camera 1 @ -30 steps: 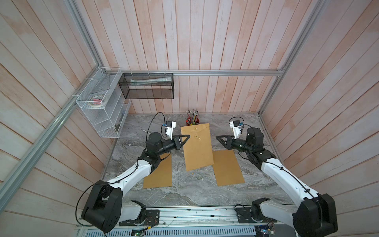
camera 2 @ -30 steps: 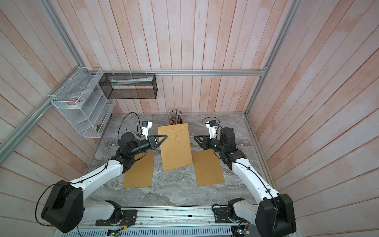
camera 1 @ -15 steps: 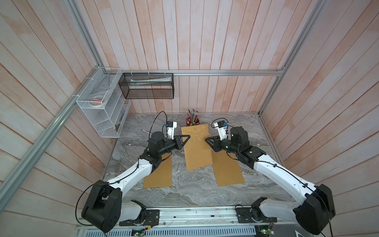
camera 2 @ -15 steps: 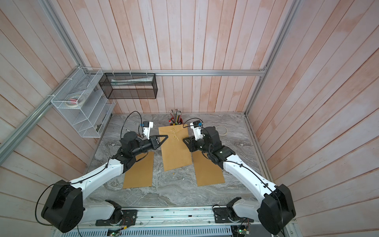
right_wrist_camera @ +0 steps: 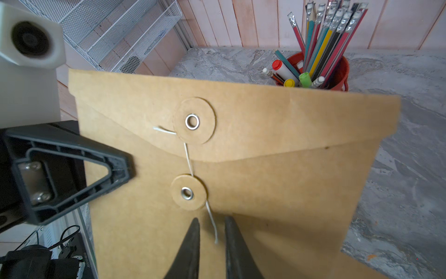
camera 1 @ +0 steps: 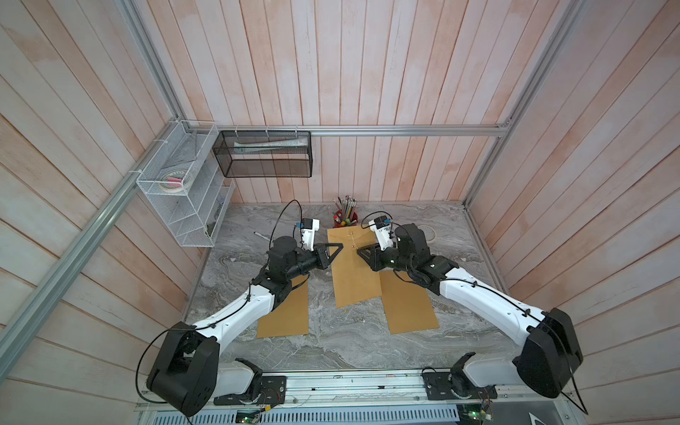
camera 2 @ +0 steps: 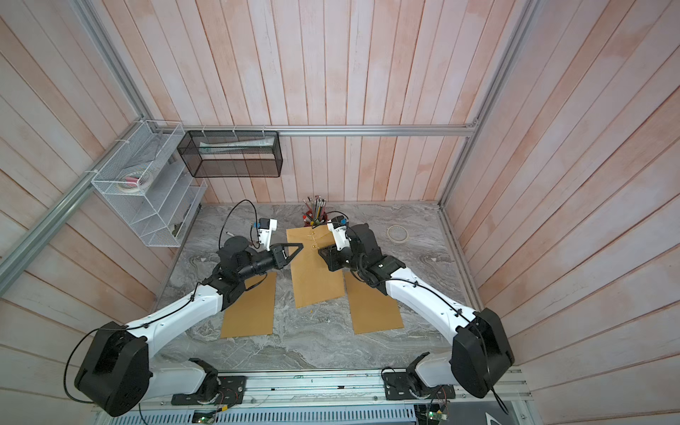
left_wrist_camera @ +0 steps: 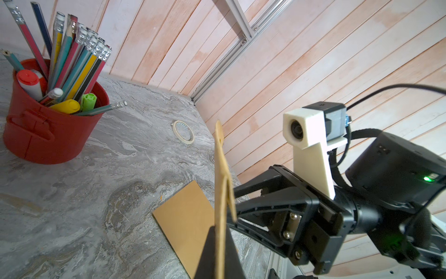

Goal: Open the file bag

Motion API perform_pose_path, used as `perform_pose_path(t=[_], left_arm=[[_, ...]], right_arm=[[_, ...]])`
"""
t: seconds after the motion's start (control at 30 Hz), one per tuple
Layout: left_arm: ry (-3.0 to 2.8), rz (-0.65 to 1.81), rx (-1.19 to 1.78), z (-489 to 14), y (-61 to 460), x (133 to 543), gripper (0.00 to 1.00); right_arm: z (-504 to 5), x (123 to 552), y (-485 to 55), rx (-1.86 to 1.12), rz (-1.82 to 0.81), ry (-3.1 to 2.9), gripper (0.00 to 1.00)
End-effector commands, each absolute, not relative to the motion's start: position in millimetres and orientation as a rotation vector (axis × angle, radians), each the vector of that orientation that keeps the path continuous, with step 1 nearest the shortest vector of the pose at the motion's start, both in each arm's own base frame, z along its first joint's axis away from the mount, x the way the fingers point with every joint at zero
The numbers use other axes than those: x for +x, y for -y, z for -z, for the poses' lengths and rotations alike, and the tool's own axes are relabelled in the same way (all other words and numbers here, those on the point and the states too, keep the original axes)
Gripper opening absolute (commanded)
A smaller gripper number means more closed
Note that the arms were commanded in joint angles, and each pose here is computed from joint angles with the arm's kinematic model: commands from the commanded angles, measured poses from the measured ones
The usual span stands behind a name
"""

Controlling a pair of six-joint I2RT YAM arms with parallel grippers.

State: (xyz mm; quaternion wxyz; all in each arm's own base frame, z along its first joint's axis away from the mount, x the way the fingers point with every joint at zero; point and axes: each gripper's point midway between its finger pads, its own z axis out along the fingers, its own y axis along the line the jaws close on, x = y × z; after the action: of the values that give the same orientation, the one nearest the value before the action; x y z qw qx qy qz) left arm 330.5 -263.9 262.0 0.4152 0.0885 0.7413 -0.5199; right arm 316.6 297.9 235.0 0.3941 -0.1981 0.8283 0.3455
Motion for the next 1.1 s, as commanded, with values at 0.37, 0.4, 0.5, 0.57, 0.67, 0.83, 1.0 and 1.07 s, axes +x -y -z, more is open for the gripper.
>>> perform_pose_path(t=[0.37,0.4,0.5,0.57,0.67,0.83,1.0,1.07], left_arm=[[-1.796,1.317,0.251,-282,267,332,0.00],[-1.796,1.317,0.250,-282,267,332,0.00],[-1.799,1.323,0.254,-281,268,331,0.00],[-1.799,1.325,0.256,-280,268,331,0.00],[-1.801,1.328,0.256,-280,268,330,0.00],[-1.800,1.331,0.256,-279,268,330,0.00],[-1.804,1.326,0.252,-276,267,330,0.00],[-1.806,1.325,0.250,-275,267,330,0.00]], right_arm=[[-224,319,-307,-0.517,-0.866,-2.136,0.18],[-224,319,-308,-0.518,-0.867,-2.135,0.17],[-225,320,-309,-0.516,-0.869,-2.131,0.15],[-226,321,-309,-0.515,-0.869,-2.129,0.13],[-227,321,-309,-0.512,-0.869,-2.125,0.09],[-226,322,-309,-0.511,-0.867,-2.124,0.00],[-228,323,-308,-0.496,-0.861,-2.119,0.00],[-230,324,-307,-0.490,-0.856,-2.116,0.00]])
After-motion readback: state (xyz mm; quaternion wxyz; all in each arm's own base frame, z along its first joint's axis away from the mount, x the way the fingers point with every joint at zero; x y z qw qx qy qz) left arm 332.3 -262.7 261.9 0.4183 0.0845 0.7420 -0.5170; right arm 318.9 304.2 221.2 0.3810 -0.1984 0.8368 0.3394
